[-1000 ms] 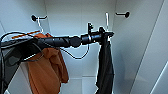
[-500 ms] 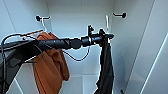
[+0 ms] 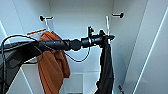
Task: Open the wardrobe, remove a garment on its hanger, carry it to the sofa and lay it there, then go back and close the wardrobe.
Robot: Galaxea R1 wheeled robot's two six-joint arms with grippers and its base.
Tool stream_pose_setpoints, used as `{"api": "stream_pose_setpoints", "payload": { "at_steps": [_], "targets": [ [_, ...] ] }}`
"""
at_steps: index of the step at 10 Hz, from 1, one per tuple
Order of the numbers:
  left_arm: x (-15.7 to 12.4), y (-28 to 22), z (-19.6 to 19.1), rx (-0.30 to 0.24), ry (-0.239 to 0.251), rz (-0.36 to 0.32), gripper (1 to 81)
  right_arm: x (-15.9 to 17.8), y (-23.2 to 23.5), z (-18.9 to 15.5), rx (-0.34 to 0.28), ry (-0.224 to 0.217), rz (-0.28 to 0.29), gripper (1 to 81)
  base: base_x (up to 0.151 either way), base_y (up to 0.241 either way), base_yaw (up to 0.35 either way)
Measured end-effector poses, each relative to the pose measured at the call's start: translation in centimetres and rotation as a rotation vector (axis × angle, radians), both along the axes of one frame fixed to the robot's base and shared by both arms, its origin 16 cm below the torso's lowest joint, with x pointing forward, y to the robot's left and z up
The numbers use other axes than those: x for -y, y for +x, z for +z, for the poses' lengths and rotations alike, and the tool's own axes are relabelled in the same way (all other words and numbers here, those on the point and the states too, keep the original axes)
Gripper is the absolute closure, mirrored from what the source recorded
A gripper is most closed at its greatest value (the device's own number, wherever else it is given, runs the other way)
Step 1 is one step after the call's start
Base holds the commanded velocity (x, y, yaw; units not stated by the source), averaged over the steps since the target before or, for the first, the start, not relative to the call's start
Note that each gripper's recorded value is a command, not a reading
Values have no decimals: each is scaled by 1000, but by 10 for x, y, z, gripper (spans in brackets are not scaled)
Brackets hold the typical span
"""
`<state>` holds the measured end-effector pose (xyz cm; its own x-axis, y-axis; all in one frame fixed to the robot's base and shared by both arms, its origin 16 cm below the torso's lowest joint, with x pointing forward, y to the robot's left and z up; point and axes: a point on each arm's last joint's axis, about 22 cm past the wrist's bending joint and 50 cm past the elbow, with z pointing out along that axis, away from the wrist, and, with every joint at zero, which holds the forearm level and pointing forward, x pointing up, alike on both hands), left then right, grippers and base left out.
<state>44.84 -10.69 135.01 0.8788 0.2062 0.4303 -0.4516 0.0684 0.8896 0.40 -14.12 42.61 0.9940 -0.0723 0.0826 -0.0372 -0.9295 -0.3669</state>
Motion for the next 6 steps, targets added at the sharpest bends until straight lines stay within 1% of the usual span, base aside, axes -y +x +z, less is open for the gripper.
{"api": "stream_pose_setpoints", "payload": {
  "at_steps": [2,6],
  "targets": [
    [-2,-7,-14,-26,4,-13,811,0,-1,0,-1,0,1,10,-129,0,0],
    [2,-21,-17,-30,5,-44,811,0,-2,0,-2,0,1,10,-130,0,0]
  ]
}}
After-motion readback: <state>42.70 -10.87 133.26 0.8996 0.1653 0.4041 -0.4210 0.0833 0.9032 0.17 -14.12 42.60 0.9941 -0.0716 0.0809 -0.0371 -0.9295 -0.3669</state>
